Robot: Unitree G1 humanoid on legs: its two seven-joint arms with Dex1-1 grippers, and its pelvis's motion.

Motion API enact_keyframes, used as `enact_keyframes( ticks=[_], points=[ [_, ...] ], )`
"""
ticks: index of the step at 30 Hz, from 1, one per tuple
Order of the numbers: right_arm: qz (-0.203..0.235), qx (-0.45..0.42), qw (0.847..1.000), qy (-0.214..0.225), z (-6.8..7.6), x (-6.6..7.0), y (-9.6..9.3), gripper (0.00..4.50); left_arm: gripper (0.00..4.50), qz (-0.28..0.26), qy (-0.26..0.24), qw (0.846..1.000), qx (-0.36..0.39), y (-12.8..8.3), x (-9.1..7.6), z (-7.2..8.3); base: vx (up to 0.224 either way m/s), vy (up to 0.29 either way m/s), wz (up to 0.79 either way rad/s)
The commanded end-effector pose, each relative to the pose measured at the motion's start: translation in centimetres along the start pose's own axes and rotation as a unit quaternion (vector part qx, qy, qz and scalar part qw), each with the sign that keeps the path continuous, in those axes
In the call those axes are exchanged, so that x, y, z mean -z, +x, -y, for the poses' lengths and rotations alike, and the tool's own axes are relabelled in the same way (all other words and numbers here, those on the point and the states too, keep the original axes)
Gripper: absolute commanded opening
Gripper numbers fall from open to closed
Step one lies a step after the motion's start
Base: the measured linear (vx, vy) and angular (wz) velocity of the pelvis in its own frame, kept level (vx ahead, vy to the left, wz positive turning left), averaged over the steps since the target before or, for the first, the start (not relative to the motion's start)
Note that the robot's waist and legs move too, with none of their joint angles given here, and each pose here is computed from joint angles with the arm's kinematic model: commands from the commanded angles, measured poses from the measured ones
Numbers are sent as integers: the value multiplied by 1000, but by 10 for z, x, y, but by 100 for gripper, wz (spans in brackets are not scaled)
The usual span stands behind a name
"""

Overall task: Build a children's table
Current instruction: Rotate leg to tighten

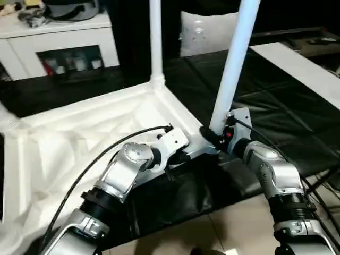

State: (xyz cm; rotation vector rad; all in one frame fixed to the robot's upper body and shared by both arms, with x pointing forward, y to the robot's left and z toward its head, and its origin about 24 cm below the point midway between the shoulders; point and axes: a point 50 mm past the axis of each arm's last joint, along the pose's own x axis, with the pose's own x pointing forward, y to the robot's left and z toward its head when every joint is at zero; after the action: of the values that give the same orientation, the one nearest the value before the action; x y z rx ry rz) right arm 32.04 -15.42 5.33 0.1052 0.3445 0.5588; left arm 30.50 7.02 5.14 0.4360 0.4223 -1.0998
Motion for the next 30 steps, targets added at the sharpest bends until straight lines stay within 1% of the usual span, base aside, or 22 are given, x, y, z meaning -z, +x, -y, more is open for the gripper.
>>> enact_keyframes(
  ticks=[1, 2, 3, 6, 10, 11, 14, 18, 23, 24, 25, 27, 28, 29, 30],
  points=[
    [-6, -45, 999, -14, -3, 3, -7, 360, 0, 15, 46, 999, -3, -6, -9, -9, 0, 0, 0],
    [-10, -53, 998, -27, 0, 4, -13, 369, 0, 12, 53, 999, 0, -9, -6, -11, 0, 0, 0],
    [-14, -64, 997, -39, 3, 5, -19, 392, 0, 5, 61, 998, 4, -12, -3, -14, 0, 0, 0],
    [-18, -82, 995, -54, 11, 5, -32, 399, 0, -6, 79, 997, 16, -19, 5, -19, 0, 0, 0],
    [-16, -90, 994, -58, 22, 3, -49, 436, 0, -13, 93, 995, 16, -25, 10, -25, 0, 0, 0],
    [-25, -96, 994, -50, 30, 3, -62, 446, 0, -6, 105, 994, 19, -28, 10, -27, 0, 0, 0],
    [-40, -107, 992, -45, 35, 5, -76, 446, 0, 11, 119, 992, 26, -29, 8, -27, 0, 0, 0],
    [-26, -143, 989, -31, 27, 3, -87, 446, 0, 32, 115, 992, 31, -28, 8, -23, 0, 0, 0],
    [-9, -193, 980, -37, 5, 2, -86, 446, 0, 48, 94, 994, 31, -26, 7, -19, 0, 0, 0],
    [-7, -190, 981, -45, 3, 3, -83, 448, 27, 49, 94, 994, 34, -26, 7, -18, 0, 0, 0],
    [-4, -190, 981, -50, 2, 4, -82, 448, 27, 49, 96, 994, 35, -26, 7, -17, 0, 0, 0],
    [-6, -200, 979, -47, -2, 6, -80, 450, 53, 50, 92, 994, 33, -27, 8, -16, 0, 0, 0],
    [-6, -200, 979, -47, -2, 6, -80, 450, 57, 50, 92, 994, 33, -27, 8, -16, 0, 0, 0],
    [-7, -225, 973, -43, -10, 6, -79, 450, 66, 57, 82, 995, 32, -30, 7, -15, 0, 0, 0],
    [-5, -237, 971, -40, -15, 5, -78, 450, 79, 66, 73, 995, 28, -32, 5, -15, 0, 0, 0]
  ],
)
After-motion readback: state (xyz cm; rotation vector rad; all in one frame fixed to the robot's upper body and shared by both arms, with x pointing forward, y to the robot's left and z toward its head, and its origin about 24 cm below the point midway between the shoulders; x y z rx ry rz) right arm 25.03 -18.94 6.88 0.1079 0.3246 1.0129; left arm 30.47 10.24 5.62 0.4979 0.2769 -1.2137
